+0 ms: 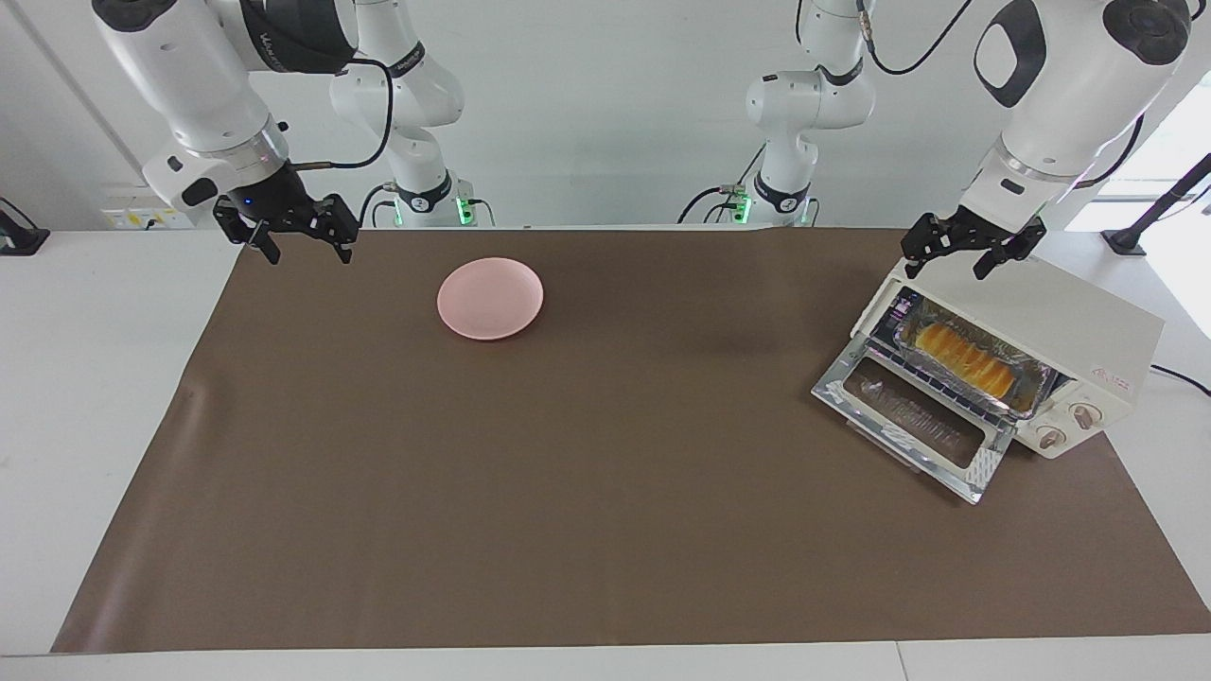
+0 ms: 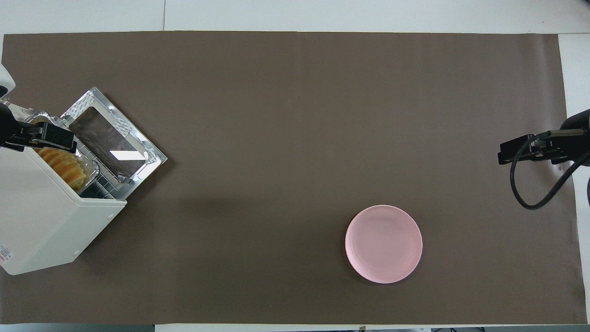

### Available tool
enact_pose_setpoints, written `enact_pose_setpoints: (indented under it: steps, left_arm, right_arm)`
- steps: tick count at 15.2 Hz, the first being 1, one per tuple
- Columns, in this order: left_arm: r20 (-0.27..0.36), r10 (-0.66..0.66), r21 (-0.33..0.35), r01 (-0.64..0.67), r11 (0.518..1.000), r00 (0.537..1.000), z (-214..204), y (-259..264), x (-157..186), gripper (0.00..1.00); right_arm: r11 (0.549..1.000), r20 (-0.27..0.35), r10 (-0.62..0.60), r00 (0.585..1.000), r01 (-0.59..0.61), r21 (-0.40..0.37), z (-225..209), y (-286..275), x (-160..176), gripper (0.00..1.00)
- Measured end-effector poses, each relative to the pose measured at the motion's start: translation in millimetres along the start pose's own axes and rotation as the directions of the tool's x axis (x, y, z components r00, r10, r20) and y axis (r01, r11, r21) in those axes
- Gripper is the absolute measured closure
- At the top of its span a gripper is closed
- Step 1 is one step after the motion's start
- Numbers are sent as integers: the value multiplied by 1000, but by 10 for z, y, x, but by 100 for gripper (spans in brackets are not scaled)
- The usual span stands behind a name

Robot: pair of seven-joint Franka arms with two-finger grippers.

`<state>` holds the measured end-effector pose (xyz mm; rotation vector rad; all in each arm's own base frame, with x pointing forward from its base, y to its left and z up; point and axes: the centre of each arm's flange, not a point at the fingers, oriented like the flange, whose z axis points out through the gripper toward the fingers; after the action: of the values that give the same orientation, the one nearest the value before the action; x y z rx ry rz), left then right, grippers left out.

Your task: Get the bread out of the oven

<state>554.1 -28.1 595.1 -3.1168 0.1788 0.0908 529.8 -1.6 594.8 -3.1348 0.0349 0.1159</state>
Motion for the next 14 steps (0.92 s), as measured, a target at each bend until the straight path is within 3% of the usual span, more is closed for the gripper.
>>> enact_pose_setpoints:
  steps: [9, 14]
  left_arm:
    - [11, -14, -1, 14, 1000, 1000, 62, -13, -2, 0]
    - [-12, -264, -2, 264, 965, 964, 211, 63, 143, 0]
  right_arm:
    - [1000, 0, 0, 1000, 0, 0, 0, 0, 0, 0]
    - [1000, 0, 0, 1000, 0, 0, 0, 0, 0, 0]
